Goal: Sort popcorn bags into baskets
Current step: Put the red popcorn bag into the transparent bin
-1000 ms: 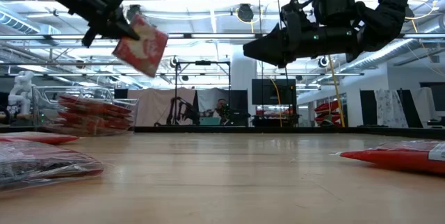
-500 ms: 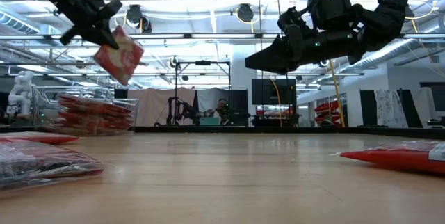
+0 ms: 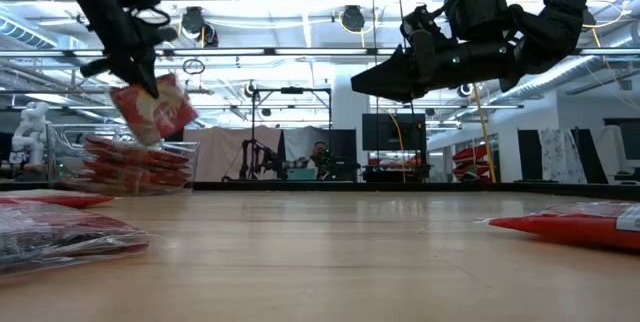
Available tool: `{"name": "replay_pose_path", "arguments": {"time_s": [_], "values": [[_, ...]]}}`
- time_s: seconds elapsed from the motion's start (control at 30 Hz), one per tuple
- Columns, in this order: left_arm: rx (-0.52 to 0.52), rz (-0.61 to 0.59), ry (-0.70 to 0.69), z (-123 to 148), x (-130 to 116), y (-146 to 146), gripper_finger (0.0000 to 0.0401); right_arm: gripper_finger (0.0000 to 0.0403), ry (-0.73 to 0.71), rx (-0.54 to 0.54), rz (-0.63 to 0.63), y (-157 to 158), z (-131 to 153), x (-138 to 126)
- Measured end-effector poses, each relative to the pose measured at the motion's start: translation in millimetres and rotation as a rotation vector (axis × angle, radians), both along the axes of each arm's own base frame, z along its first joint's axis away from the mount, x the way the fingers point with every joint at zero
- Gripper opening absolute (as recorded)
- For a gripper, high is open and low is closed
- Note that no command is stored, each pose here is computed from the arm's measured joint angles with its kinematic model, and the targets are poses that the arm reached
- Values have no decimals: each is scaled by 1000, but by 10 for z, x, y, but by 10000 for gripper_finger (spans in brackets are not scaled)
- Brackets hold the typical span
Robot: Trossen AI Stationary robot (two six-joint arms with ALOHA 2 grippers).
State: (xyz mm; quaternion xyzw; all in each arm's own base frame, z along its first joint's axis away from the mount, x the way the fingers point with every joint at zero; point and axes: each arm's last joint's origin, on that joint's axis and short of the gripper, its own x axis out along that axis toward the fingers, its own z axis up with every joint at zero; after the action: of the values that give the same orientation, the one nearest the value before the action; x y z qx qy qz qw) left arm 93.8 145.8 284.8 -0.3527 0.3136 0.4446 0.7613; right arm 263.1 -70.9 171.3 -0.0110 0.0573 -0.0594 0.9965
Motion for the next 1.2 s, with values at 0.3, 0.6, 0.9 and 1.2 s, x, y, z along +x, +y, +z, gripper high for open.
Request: {"name": "replay_pose_path", "arguments": {"time_s": [0.3,0.6,0.9,1.2], "values": [[-140,54,62,-194,6,168,26,167,2,1,0,0,-2,0],[-150,54,88,-210,-1,162,27,167,11,4,0,0,-11,-1],[-124,50,151,-216,25,136,87,167,11,4,0,0,-11,-1],[-114,68,140,-179,34,144,131,167,11,5,0,0,-11,-1]]}}
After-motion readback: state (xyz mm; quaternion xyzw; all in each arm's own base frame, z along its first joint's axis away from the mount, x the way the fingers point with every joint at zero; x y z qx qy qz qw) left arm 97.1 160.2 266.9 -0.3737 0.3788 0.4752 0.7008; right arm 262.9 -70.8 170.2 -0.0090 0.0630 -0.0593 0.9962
